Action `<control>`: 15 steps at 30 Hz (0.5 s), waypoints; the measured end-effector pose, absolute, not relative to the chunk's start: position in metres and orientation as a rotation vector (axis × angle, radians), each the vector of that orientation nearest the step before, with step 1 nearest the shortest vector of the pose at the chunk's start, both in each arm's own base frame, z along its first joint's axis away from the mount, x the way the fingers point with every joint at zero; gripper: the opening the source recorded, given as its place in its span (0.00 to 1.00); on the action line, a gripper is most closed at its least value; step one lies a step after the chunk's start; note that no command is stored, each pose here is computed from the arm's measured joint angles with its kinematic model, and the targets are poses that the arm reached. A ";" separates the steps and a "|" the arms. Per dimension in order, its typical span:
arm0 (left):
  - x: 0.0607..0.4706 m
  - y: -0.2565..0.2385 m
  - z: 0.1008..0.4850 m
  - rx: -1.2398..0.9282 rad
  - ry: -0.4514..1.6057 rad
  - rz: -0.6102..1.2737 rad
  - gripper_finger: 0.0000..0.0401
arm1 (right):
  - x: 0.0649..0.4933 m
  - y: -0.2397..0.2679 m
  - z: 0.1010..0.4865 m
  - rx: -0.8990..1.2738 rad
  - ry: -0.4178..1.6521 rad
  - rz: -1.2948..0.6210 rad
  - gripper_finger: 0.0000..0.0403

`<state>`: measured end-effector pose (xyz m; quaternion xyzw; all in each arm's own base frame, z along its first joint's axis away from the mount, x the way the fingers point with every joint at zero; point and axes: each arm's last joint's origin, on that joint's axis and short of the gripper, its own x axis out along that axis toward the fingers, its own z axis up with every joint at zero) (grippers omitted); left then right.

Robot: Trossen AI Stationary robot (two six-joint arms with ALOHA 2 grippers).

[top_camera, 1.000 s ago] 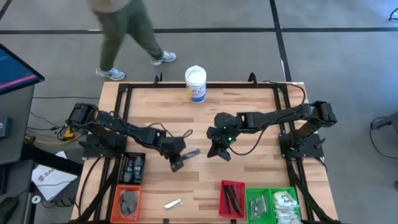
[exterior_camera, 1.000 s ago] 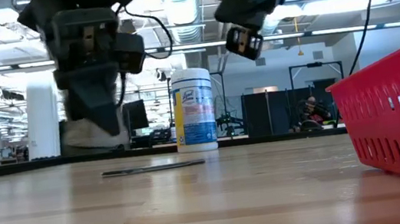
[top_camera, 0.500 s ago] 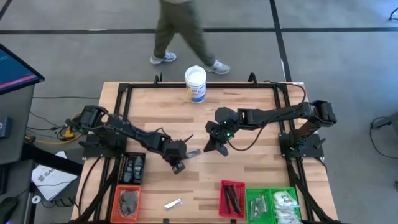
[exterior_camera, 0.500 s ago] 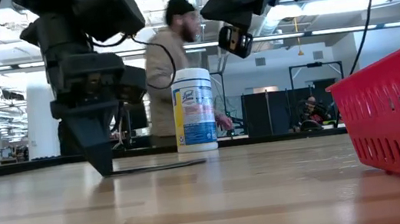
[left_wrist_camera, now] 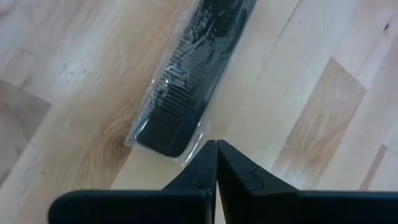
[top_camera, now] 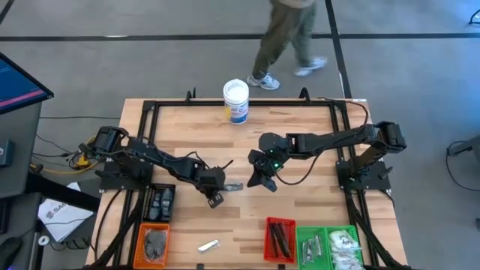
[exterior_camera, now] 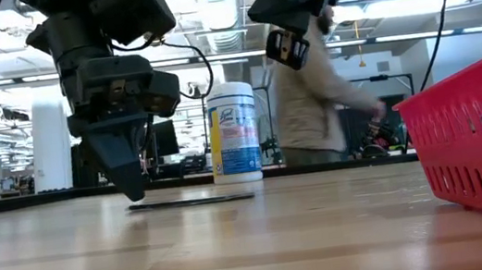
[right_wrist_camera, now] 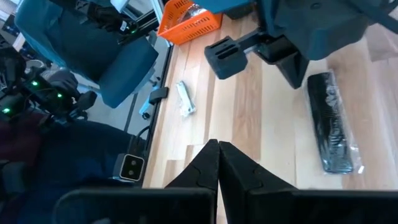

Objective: Pick & Place Travel size toiletries
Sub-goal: Put the black comb into the red bin

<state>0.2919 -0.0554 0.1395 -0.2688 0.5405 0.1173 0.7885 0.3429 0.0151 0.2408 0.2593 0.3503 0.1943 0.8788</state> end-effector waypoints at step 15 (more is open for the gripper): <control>0.291 -0.053 0.134 -0.567 1.155 0.291 0.00 | 0.362 0.012 0.190 0.440 0.828 0.336 0.20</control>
